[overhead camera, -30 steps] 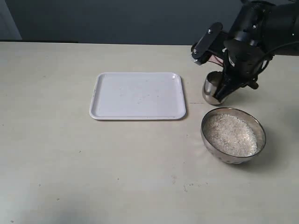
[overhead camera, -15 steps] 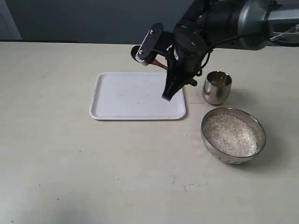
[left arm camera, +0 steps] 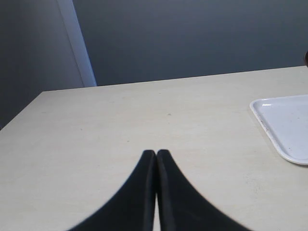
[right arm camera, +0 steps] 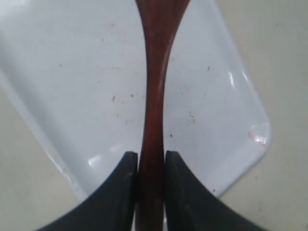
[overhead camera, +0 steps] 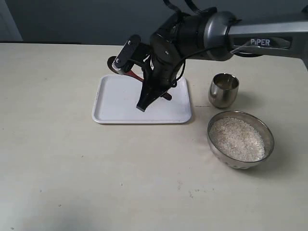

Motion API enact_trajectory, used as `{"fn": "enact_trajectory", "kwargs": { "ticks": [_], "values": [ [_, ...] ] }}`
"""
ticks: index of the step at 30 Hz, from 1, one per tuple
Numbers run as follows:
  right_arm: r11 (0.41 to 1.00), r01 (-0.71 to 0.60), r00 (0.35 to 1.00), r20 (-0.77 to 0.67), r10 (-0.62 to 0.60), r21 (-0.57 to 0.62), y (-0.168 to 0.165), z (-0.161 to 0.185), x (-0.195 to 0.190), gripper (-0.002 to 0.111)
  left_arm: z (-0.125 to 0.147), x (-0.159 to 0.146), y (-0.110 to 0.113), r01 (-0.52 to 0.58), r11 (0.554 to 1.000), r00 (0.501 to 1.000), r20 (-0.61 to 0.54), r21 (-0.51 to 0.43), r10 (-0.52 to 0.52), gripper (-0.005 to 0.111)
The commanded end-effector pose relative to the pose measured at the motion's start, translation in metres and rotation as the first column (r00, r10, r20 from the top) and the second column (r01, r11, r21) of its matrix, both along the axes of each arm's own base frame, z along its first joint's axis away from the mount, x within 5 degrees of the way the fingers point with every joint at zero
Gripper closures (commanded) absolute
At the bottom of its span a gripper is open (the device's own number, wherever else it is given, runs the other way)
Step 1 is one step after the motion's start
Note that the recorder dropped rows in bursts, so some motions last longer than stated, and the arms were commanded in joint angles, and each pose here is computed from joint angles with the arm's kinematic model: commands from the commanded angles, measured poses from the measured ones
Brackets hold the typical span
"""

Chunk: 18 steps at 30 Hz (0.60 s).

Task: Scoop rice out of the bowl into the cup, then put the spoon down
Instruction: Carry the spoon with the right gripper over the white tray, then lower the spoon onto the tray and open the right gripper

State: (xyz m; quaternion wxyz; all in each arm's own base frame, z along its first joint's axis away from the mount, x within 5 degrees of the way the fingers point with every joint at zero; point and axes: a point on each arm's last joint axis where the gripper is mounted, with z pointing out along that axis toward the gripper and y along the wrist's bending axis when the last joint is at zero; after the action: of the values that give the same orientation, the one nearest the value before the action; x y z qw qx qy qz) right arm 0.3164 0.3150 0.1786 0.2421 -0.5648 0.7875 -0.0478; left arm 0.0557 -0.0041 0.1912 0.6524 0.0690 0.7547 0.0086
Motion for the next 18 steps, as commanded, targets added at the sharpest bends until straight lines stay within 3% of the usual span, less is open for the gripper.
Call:
{"fn": "enact_trajectory", "kwargs": {
  "ticks": [1, 8, 18],
  "values": [
    [1.000, 0.003, 1.000, -0.009, -0.003, 0.018, 0.002, 0.000, 0.000, 0.109, 0.002, 0.000, 0.000, 0.007, 1.000, 1.000, 0.019, -0.007, -0.006, 0.106],
    [1.000, -0.005, 1.000, 0.001, 0.005, 0.012, 0.003, -0.001, 0.001, 0.109, 0.002, 0.000, 0.000, 0.007, 1.000, 1.000, 0.019, -0.007, -0.006, 0.106],
    [1.000, -0.013, 1.000, -0.025, 0.012, -0.008, 0.007, -0.031, 0.005, 0.109, 0.002, 0.000, 0.000, 0.007, 1.000, 1.000, 0.019, -0.007, -0.006, 0.106]
  ]
}}
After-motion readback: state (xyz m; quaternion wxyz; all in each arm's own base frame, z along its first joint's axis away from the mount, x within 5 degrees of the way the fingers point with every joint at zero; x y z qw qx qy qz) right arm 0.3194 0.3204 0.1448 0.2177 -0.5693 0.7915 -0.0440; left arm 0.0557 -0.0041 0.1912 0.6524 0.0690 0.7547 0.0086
